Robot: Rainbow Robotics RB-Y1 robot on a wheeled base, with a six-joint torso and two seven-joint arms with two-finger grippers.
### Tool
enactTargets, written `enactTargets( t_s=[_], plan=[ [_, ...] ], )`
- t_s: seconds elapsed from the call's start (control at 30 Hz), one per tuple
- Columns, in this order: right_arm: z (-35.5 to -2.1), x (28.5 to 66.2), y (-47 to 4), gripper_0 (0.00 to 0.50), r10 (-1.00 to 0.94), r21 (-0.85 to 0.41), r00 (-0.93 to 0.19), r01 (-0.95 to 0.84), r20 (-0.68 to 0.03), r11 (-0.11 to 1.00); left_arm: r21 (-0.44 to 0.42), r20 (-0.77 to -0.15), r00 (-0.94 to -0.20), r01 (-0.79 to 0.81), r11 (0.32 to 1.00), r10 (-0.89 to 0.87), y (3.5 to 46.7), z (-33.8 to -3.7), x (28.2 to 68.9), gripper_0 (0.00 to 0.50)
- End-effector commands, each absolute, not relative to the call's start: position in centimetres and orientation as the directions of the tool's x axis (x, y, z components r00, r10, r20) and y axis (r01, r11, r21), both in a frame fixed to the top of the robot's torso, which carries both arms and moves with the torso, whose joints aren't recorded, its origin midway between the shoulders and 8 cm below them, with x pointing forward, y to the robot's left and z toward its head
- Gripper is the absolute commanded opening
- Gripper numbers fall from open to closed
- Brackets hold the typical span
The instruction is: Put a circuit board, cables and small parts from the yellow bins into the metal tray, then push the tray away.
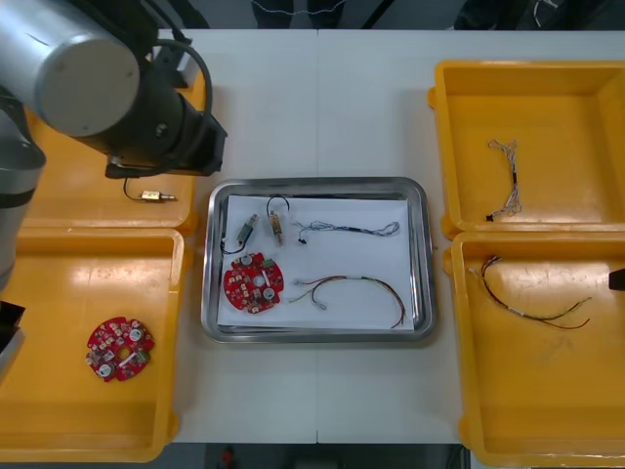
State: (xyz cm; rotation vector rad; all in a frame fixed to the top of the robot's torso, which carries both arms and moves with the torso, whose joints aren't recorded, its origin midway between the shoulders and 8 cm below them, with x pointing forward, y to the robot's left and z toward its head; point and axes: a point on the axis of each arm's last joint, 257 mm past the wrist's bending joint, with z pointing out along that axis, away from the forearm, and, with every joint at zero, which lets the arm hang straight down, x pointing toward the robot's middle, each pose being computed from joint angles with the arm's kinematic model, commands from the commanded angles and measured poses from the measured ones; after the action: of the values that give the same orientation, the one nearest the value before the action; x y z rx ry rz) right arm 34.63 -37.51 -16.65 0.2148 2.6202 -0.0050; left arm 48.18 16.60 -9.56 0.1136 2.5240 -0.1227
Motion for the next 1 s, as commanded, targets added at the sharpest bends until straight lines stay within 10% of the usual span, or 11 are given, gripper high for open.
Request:
enactTargets(
  t_s=[0.03,1.0],
  plan=[
    [-14.3,35.1,-38.5,0.500,0.149,0.014,-0.830,0.168,-0.538,0.986,-0.016,-0.621,-0.777,0.145,0.989,0.103,21.2,-7.1,47.8,0.500],
    [-12.0,36.3,-23.6,0.500,-0.362,-0.088,-0.768,-0.374,-0.529,0.923,0.076,-0.524,-0.849,0.036,0.996,0.071,39.2,-11.2,38.6,0.500]
  ],
)
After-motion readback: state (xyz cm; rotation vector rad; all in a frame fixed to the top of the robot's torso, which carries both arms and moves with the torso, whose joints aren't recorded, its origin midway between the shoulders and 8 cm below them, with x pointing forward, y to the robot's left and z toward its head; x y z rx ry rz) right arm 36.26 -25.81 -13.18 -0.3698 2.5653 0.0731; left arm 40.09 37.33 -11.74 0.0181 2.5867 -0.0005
